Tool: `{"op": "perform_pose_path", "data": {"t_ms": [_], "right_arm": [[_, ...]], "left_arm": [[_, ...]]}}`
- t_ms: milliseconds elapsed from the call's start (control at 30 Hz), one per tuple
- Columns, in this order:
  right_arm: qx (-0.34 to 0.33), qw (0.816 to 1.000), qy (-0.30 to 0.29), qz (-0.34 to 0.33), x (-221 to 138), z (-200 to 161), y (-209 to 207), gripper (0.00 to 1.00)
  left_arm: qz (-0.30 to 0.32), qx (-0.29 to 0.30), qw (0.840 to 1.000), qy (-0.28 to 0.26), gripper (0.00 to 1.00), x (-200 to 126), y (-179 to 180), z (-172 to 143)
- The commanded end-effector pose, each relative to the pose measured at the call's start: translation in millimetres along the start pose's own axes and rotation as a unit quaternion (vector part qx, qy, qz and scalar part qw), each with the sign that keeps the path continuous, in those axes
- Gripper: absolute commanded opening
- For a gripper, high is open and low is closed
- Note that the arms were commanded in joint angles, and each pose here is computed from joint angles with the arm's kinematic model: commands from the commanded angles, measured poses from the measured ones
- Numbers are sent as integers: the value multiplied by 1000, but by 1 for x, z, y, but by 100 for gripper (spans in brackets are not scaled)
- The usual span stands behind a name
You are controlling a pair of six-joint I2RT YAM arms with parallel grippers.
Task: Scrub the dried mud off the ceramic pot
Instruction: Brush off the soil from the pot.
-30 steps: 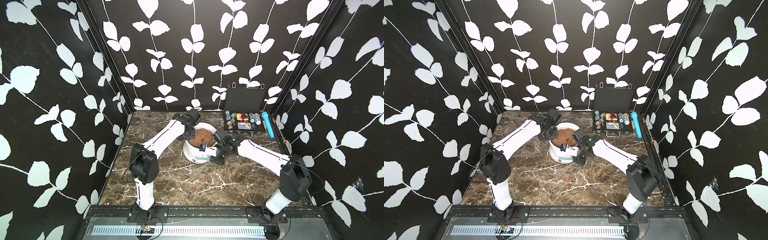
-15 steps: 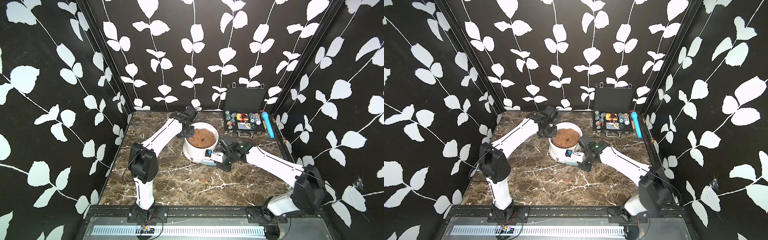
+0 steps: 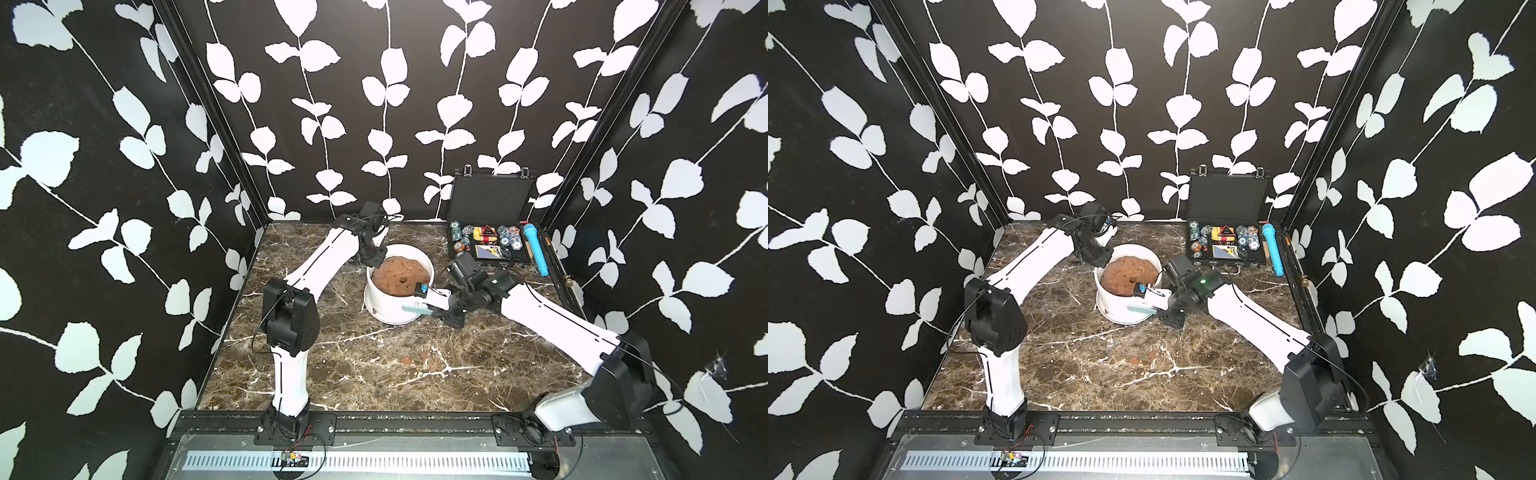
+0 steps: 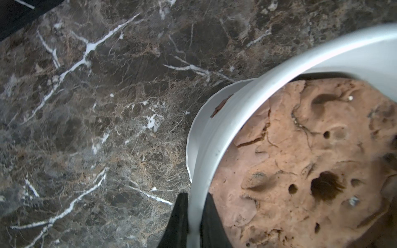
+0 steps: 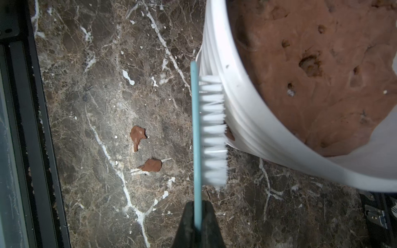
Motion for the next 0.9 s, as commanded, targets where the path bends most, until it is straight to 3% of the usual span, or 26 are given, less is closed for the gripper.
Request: {"op": "perform_pose_path", "data": {"t_ms": [0,533,667,867], "right_arm": [[-12,1000,1,0,2,6,-11,0],[-26,996,87,5,49,-15,-26,0],[-33,995,98,5,44,-16,-12,0],[-30,997,60,-46,19,-19,-4,0]], "left_arm": [[-20,75,997,14,0,4,3,3],[-37,102,994,-1,0,4,4,11],[-29,102,994,-12,0,-4,6,16],[-20,105,994,-18,0,-7,9,19]]}}
Point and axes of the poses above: each gripper's point midway between its finger pads, its own x axis out along the fingers, its own y axis along the line the jaws close on, z = x × y, the point moved 10 cm from there along -x, back along the fingers, and after that the axes turned 2 degrees about x, right-handed, at the moved point
